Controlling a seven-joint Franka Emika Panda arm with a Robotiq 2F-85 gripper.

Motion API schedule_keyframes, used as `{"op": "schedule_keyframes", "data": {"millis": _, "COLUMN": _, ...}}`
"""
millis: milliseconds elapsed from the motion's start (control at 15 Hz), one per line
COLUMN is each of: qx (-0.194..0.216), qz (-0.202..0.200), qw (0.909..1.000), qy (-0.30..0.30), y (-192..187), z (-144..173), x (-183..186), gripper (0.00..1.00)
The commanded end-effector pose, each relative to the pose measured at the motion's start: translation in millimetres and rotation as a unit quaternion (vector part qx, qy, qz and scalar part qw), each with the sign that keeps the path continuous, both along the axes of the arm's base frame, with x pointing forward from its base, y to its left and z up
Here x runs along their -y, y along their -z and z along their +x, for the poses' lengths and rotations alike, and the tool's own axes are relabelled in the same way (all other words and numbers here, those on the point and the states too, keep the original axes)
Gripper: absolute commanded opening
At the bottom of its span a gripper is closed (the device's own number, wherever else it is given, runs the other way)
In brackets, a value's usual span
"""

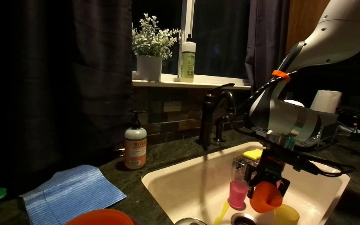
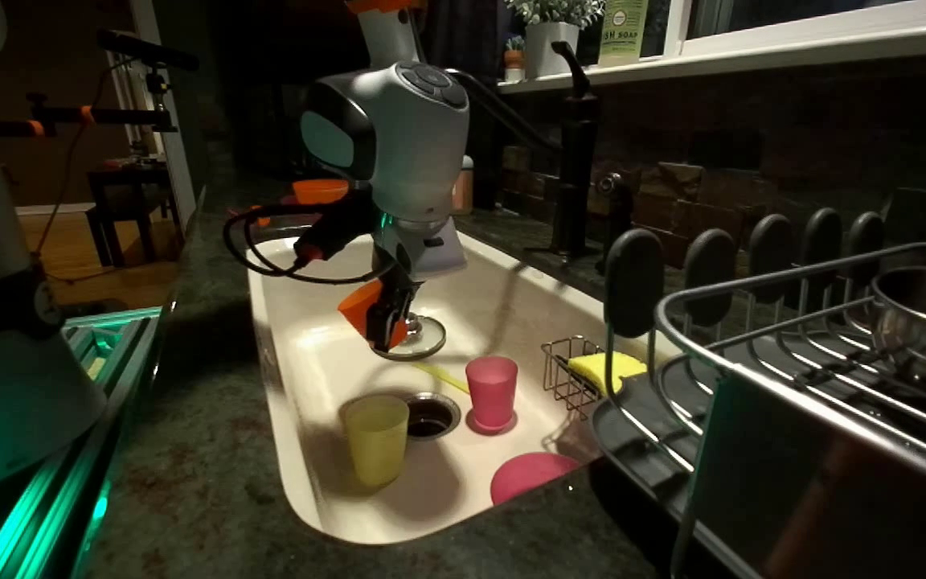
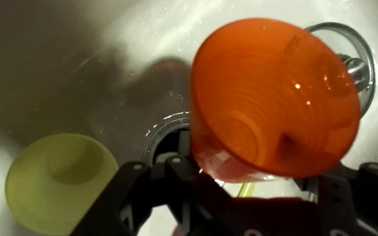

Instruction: Remove the orange cup from the sink

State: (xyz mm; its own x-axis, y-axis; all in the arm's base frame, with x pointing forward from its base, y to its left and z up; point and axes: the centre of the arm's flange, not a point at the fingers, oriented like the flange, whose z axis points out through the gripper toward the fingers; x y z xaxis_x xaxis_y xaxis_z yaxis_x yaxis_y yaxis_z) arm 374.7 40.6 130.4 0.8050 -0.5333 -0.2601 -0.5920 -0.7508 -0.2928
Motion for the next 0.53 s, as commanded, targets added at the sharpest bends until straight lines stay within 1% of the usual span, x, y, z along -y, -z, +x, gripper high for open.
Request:
{"op": "schedule_keyframes", "data": {"millis": 0, "qx": 0.0, "qz": -0.019, "qw": 0.9996, "qy": 0.019, "y": -21, "z": -24, "x": 7, "gripper": 0.44}}
{"op": "schedule_keyframes", "data": {"millis": 267, "qx": 0.002, "qz": -0.039, "qw": 0.9989, "qy": 0.025, "y": -31, "z": -42, "x": 10, "gripper": 0.44}}
{"op": "schedule_keyframes", "data": {"millis": 333, "qx": 0.007, "qz": -0.046, "qw": 0.9985, "qy": 0.028, "y": -35, "z": -44, "x": 12, "gripper": 0.44}}
{"op": "schedule_keyframes", "data": {"millis": 467, "qx": 0.034, "qz": -0.07, "qw": 0.9962, "qy": 0.04, "y": -45, "z": -39, "x": 17, "gripper": 0.44}}
